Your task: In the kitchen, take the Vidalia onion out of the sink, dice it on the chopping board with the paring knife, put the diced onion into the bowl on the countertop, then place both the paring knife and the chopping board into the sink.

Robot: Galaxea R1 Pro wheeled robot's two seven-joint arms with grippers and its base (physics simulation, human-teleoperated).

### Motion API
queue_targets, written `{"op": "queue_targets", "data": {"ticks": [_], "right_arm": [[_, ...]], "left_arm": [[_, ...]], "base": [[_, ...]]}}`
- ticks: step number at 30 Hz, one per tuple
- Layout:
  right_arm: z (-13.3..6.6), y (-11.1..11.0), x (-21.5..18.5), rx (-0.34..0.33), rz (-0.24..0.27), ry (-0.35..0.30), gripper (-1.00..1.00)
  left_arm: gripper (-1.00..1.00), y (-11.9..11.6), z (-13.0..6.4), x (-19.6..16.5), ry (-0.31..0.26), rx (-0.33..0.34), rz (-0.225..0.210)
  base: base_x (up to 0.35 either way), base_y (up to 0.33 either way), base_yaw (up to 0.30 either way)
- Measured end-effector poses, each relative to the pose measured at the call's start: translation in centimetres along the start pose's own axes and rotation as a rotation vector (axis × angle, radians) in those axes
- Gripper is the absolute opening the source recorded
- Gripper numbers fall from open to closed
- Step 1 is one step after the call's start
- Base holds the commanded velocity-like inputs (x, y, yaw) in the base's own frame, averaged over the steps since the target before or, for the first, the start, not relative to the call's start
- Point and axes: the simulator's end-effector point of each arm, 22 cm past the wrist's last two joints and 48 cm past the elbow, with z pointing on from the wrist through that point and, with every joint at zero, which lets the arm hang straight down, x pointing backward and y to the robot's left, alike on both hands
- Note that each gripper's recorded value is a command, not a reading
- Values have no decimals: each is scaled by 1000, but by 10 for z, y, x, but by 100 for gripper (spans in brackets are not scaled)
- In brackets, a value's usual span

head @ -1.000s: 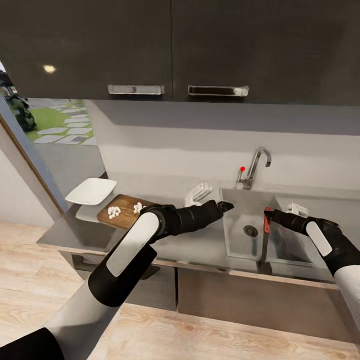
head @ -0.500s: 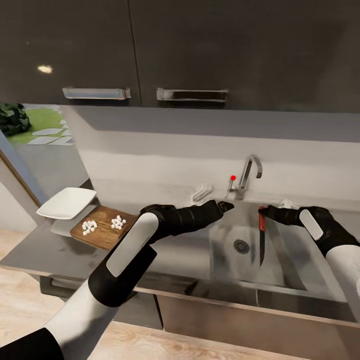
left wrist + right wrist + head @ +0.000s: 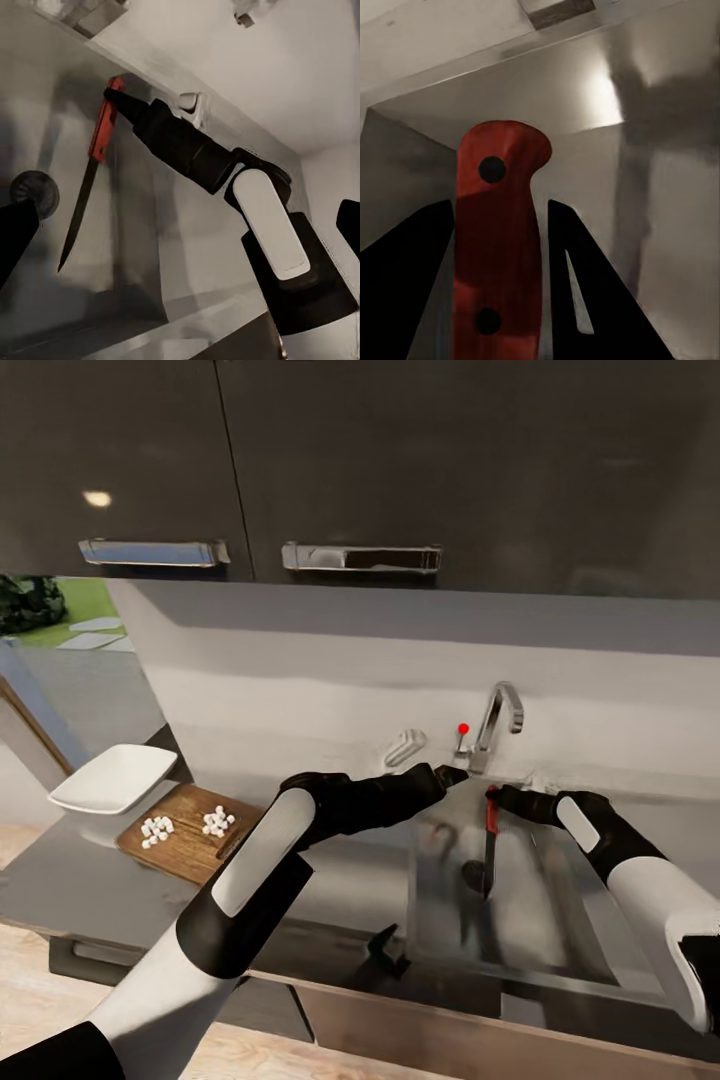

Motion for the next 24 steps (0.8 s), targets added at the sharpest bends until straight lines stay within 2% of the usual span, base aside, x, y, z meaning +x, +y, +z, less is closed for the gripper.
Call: {"op": "queue_targets", "data": {"ticks": [14, 20, 24], "right_arm": [[10, -21, 37, 97, 39, 71, -100], [7, -36, 40, 120, 59, 75, -100], [7, -45, 53, 138, 72, 102, -100]], "left_arm": [[100, -2, -2, 0, -1, 1, 0], [100, -2, -2, 0, -1, 2, 0], [100, -2, -1, 0, 0, 2, 1]], "base": [[1, -1, 262], [0, 0, 51], [0, 0, 6]]}}
